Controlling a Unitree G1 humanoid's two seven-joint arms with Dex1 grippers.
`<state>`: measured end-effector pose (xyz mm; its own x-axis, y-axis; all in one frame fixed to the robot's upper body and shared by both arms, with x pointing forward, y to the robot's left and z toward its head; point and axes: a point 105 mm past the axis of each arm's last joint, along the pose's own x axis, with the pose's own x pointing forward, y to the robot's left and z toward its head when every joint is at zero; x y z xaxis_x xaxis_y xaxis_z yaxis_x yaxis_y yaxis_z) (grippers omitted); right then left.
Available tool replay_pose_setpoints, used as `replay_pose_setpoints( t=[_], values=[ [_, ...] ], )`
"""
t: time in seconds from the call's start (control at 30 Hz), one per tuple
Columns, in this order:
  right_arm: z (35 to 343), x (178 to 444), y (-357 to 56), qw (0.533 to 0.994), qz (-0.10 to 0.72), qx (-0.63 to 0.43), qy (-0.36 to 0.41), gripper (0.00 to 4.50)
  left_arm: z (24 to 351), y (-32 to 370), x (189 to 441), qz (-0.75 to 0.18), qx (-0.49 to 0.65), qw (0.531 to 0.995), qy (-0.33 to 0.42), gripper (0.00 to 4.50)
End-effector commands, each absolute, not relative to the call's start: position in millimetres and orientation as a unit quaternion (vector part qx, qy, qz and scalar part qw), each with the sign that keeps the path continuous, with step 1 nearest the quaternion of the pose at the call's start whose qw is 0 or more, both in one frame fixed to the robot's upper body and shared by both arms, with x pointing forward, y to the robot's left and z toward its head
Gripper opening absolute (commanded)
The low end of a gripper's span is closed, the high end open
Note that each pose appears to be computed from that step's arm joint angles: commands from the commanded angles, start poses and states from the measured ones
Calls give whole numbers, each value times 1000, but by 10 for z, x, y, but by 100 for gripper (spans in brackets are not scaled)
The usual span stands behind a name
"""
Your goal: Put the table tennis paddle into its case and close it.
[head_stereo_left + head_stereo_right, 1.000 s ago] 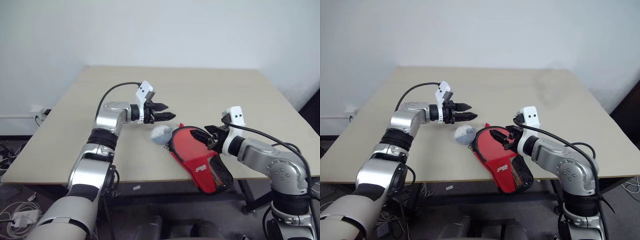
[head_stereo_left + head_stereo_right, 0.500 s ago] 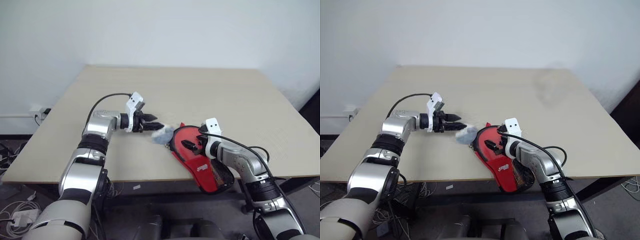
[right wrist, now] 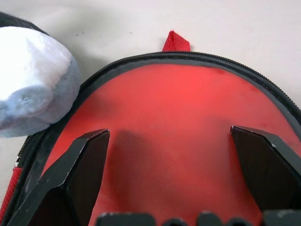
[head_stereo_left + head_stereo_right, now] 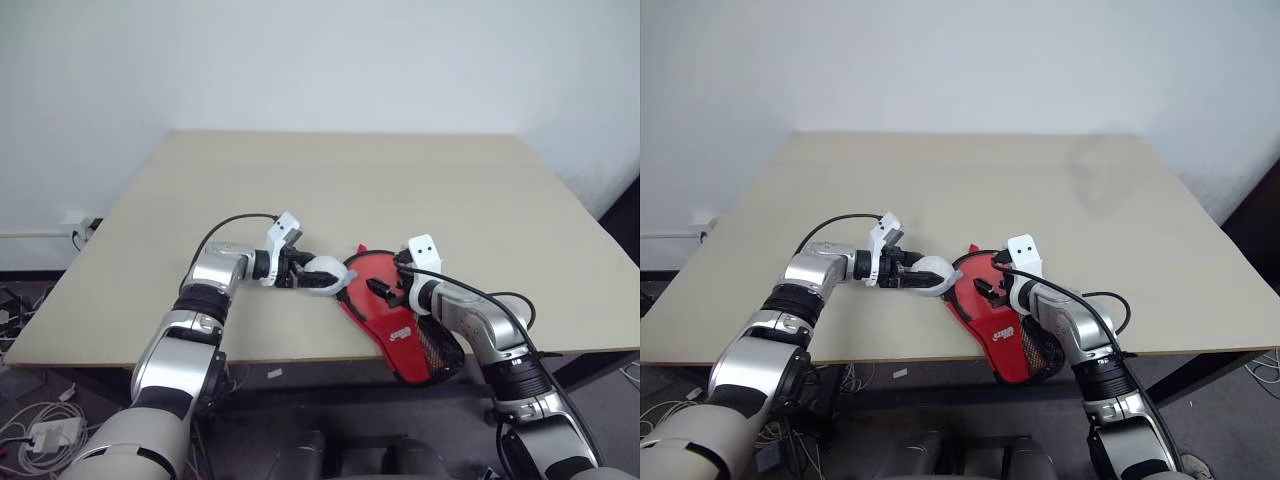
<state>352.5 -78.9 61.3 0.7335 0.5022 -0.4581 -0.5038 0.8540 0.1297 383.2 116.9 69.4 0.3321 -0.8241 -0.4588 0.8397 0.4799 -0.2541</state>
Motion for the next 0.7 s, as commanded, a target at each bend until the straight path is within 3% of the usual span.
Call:
replay_pose_setpoints(
  t=[0.03, 0.07, 0.17, 0.4, 0.5, 0.6, 0.7],
  values=[
    [486, 3462, -789, 923, 269, -20, 275, 450, 793, 1135, 3919, -504, 36, 824, 258, 446],
    [449, 3443, -788, 920, 269, -23, 283, 450, 799, 1117, 3925, -505, 31, 824, 257, 446],
    [356, 3401, -787, 915, 267, -33, 301, 450, 842, 1055, 3961, -505, 18, 827, 248, 391],
    [55, 3283, -872, 895, 241, -60, 370, 450, 1125, 966, 4092, -507, -9, 835, 215, 159],
    [24, 3250, -857, 891, 243, -54, 380, 450, 1161, 1003, 4128, -498, -6, 841, 212, 86],
    [13, 3217, -826, 887, 249, -43, 387, 450, 1189, 1039, 4163, -489, -2, 847, 209, 45],
    [-11, 3180, -794, 881, 249, -9, 403, 450, 1245, 1020, 4213, -480, 5, 855, 198, 32]
  ],
)
